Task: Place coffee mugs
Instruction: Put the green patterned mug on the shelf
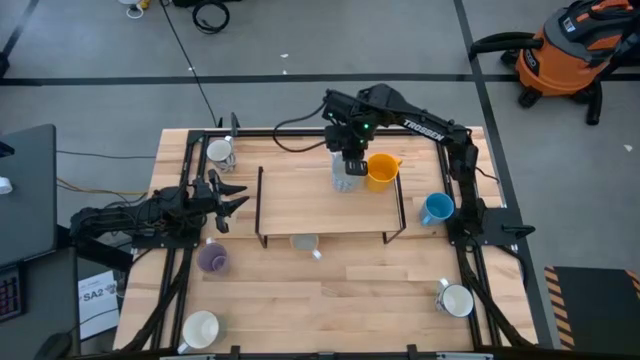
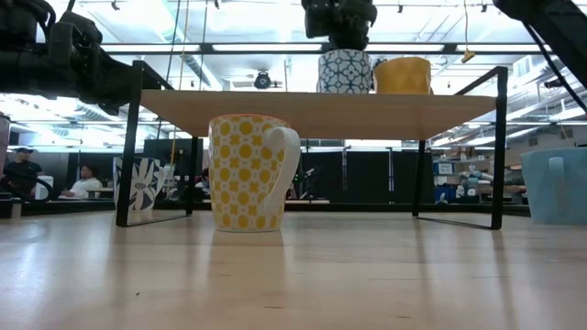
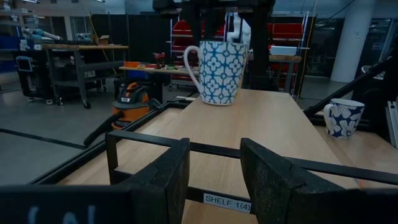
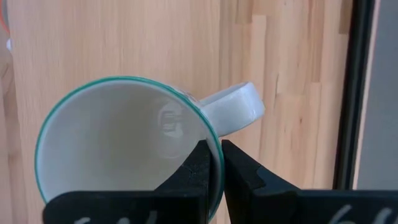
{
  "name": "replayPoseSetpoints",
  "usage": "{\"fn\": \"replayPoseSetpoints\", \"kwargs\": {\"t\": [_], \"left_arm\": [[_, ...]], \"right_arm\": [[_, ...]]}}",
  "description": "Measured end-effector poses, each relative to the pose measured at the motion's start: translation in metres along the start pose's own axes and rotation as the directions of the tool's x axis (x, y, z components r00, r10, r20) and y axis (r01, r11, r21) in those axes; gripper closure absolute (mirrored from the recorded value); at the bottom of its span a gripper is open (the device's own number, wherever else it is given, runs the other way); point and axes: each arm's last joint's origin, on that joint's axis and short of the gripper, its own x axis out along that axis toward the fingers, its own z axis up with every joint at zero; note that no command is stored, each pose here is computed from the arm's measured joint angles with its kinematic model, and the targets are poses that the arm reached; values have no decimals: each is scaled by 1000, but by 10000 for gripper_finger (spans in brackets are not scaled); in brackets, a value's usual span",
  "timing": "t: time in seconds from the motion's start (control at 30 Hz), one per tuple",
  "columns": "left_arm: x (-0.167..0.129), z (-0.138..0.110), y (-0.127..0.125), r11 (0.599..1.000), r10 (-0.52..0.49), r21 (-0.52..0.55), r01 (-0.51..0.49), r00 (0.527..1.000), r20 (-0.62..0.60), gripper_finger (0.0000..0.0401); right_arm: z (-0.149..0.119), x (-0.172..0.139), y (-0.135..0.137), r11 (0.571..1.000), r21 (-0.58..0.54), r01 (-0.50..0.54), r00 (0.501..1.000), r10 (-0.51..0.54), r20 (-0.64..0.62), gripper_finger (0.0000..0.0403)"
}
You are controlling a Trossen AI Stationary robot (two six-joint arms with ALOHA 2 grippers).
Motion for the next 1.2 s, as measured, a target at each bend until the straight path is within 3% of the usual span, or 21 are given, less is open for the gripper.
{"fn": "replayPoseSetpoints", "kwargs": {"t": [1.2], "left_arm": [[0, 0, 0, 1000, 0, 1, 0, 1000, -1, 252]], "right_arm": [[1, 3, -3, 998, -24, 59, 998, -59, -9, 344]]}}
